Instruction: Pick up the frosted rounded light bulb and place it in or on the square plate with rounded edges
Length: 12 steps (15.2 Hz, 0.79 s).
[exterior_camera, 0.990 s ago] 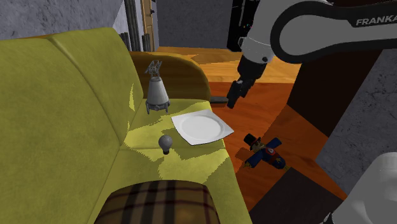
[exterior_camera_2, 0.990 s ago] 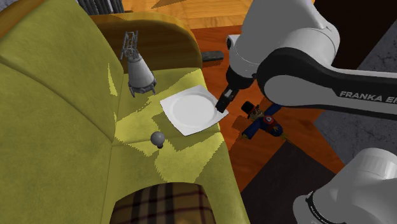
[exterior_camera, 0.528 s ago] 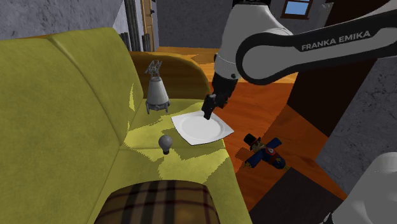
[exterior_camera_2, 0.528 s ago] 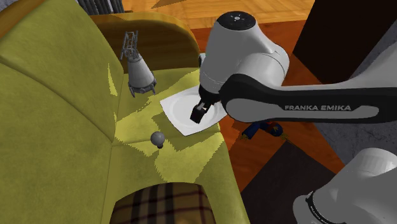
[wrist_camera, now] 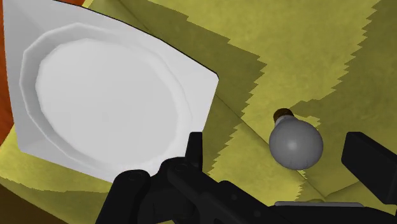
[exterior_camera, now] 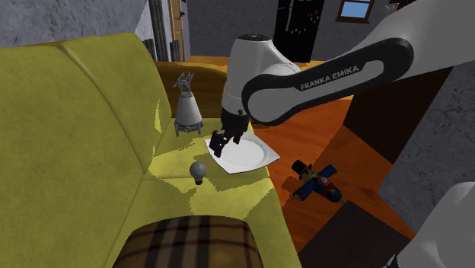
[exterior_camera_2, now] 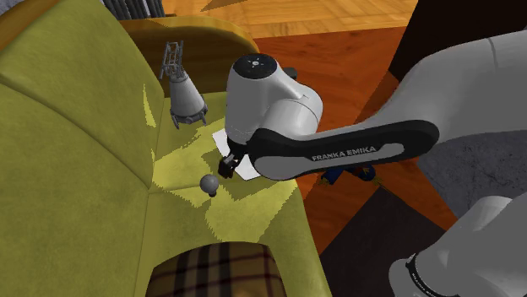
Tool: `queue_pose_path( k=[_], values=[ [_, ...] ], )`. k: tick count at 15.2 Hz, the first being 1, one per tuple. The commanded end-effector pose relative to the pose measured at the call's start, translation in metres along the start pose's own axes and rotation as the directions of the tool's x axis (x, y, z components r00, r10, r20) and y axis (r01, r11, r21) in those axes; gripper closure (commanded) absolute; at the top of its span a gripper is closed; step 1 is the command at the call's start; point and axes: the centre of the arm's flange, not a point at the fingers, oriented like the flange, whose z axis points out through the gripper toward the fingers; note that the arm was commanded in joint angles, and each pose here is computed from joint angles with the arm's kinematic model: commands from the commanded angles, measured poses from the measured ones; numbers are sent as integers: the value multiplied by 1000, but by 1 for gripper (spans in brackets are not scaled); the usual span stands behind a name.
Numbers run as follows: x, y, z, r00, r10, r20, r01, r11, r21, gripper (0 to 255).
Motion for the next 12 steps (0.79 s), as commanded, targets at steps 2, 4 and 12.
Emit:
queue_pose_path(
  k=[2, 4, 12],
  values=[
    [20, -20, 25, 1000, 2, 0, -2, 1000, 11, 0],
    [34, -33, 43, 1000, 2, 0, -2, 1000, 17, 0],
    [58, -56, 93, 1000, 3, 1, -3, 1000, 28, 0]
  ],
)
